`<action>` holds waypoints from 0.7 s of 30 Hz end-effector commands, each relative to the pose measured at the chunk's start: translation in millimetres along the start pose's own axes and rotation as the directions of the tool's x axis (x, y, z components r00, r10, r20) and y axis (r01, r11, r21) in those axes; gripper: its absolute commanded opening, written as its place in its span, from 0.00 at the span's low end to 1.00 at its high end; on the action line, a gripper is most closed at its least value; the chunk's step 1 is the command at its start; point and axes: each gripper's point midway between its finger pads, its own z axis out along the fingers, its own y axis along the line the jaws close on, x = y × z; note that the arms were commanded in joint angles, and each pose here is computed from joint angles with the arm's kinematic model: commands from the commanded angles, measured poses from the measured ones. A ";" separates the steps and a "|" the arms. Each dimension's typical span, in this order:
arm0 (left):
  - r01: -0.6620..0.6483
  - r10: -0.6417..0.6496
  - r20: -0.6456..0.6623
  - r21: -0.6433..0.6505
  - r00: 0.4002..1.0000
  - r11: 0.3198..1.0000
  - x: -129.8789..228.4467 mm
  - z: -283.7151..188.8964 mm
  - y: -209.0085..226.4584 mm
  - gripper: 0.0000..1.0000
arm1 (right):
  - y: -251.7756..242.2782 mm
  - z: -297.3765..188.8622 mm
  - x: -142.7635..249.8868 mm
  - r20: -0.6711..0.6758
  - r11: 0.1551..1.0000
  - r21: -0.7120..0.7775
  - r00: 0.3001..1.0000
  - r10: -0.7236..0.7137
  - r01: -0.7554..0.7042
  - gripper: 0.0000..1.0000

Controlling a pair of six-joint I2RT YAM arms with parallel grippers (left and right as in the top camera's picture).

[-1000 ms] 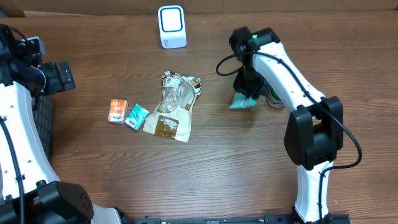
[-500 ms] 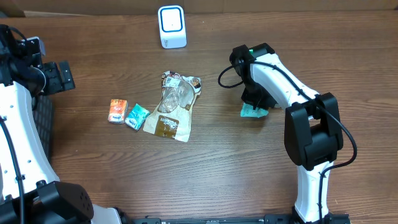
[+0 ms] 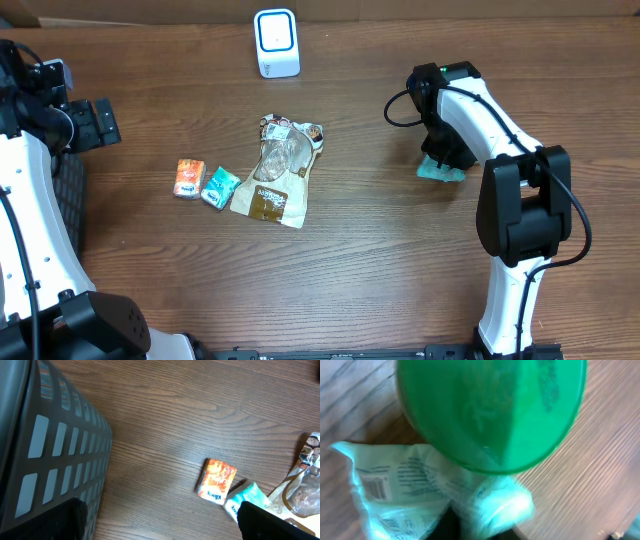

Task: Scan the item barcode
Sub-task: 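Carry the pack right and set it down beside the jar, then open and raise the right gripper away from the pack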

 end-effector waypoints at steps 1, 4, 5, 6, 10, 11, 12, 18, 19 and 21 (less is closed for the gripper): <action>-0.008 0.008 -0.001 -0.002 1.000 1.000 0.2 1.0 1.8 0.99 | -5.7 -3.5 -2.7 0.025 1.000 0.010 1.000 0.012 -0.012 0.44; -0.008 0.008 -0.001 -0.002 1.000 1.000 0.2 1.0 1.8 1.00 | -6.7 -4.3 -4.8 0.027 1.000 0.009 0.999 -0.022 0.021 0.62; -0.008 0.008 -0.001 -0.002 1.000 1.000 0.2 1.0 1.8 1.00 | -8.4 -7.9 -5.8 0.021 1.000 0.007 0.999 -0.031 0.030 0.62; -0.008 0.008 -0.001 -0.002 1.000 1.000 0.2 1.0 1.8 0.99 | -9.9 -11.9 -7.1 0.022 0.999 0.008 0.999 -0.031 0.031 0.63; -0.008 0.008 -0.001 -0.002 1.000 1.000 0.2 1.0 1.8 1.00 | -10.3 -55.8 -15.5 0.020 0.990 -0.073 0.993 -0.115 0.116 0.63; -0.008 0.008 -0.001 -0.002 1.000 1.000 0.2 1.0 1.8 1.00 | -0.2 -74.7 -14.2 0.016 0.971 -0.162 0.985 -0.174 0.174 0.63; -0.008 0.008 -0.001 -0.002 1.000 1.000 0.2 1.0 1.8 0.99 | 12.6 -92.7 -9.9 0.018 0.933 -0.269 0.970 -0.242 0.238 0.63; -0.008 0.008 -0.001 -0.002 1.000 1.000 0.2 1.0 1.8 1.00 | 64.1 -195.0 50.8 0.204 0.366 -0.789 0.773 -0.601 0.493 0.57; -0.008 0.008 -0.001 -0.002 1.000 1.000 0.2 1.0 1.8 0.99 | 60.1 -206.3 54.5 0.233 0.324 -0.803 0.765 -0.601 0.500 0.57; -0.008 0.008 -0.001 -0.002 1.000 1.000 0.2 1.0 1.8 1.00 | 45.9 -223.9 57.1 0.274 0.301 -0.803 0.767 -0.580 0.514 0.58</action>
